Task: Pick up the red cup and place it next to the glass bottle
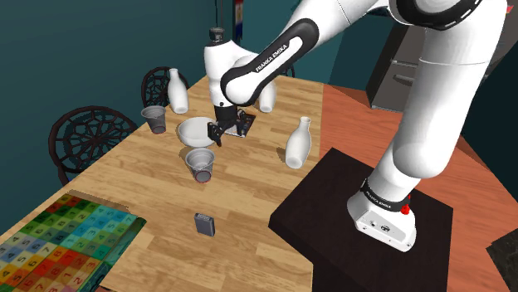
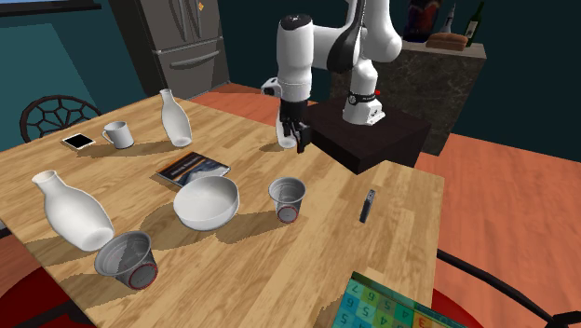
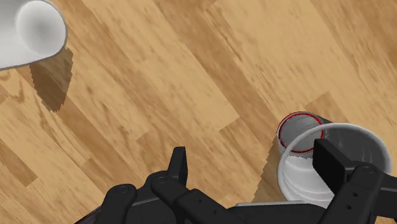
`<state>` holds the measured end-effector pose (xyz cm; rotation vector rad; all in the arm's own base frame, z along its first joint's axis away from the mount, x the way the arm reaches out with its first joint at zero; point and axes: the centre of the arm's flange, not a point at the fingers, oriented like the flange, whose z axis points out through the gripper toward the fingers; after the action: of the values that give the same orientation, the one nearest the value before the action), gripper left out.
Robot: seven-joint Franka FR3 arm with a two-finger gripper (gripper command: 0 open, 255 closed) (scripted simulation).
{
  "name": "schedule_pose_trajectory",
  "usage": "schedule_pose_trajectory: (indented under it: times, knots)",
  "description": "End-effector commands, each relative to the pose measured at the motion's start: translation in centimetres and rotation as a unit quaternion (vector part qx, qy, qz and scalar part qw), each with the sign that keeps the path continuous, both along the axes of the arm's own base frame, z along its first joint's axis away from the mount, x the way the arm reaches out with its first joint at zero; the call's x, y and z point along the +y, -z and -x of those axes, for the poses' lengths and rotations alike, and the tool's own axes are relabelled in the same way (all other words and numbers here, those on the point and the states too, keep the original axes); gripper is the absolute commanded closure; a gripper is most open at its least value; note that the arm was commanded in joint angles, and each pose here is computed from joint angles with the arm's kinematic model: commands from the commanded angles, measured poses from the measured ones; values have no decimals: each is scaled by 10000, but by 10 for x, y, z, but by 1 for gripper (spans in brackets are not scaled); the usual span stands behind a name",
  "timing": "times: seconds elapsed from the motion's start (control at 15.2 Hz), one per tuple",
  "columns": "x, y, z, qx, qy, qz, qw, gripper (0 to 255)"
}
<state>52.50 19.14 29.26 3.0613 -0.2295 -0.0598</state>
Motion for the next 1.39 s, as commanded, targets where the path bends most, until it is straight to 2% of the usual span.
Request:
schedule_pose_trajectory:
  times: [0.0, 0.46, 0.92, 1.32]
  knots:
    - [11, 18, -15, -32, 20, 32, 10000, 0]
    - [43, 77, -71, -127, 79, 132, 9998, 0]
    - [39, 113, -70, -127, 79, 132, 9998, 0]
    - [39, 116, -70, -127, 79, 132, 9998, 0]
